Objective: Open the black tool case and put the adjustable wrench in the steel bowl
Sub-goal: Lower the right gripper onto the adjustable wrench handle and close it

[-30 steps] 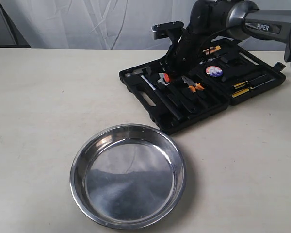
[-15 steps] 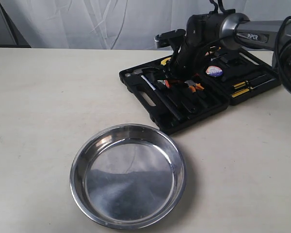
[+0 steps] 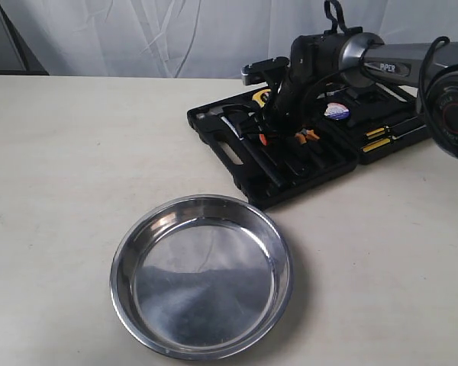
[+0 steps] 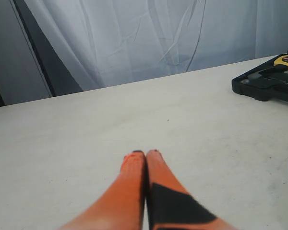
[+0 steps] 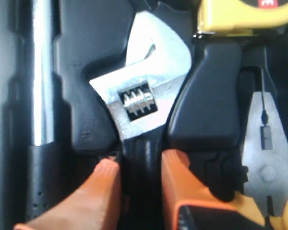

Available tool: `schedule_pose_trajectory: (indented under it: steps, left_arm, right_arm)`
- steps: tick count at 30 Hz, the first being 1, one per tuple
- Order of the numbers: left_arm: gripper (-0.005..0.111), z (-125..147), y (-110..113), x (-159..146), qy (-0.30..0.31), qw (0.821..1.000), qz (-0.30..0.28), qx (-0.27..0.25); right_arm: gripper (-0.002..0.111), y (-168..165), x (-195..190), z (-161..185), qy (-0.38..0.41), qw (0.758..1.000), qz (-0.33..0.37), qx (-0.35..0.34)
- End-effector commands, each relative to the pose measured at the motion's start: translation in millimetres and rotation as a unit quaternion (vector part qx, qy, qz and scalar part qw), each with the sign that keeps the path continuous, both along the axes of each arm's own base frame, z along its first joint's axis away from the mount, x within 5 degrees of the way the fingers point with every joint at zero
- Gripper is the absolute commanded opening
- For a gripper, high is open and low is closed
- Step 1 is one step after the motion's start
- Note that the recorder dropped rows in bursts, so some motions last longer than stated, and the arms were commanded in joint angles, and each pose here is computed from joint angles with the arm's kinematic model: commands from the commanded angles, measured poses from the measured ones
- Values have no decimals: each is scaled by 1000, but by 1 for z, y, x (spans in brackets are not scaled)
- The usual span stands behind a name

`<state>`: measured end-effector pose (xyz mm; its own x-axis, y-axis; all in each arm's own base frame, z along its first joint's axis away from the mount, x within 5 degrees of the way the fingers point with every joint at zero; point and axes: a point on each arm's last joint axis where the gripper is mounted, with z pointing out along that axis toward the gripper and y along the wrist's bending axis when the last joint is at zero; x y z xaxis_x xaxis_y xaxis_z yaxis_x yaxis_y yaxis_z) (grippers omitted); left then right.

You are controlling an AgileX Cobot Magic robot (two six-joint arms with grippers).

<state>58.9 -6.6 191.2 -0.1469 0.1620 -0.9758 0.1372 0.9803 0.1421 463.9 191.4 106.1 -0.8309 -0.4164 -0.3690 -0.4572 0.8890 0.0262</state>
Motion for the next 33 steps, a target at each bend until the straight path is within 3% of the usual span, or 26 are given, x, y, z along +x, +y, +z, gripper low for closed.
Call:
schedule_pose_trajectory:
  steps: [1, 14, 22, 33]
  left_arm:
    - [0, 2, 0, 0, -9, 1000, 1, -1]
    - [0, 2, 0, 0, -9, 1000, 1, -1]
    - [0, 2, 0, 0, -9, 1000, 1, -1]
    - [0, 2, 0, 0, -9, 1000, 1, -1]
  right_arm:
    - [-1, -4, -6, -20, 42, 999, -1, -18]
    - [-1, -3, -1, 15, -19, 999, 36, -21]
    - [-1, 3, 2, 40, -55, 998, 13, 34]
    - [-1, 3, 1, 54, -66, 997, 13, 39]
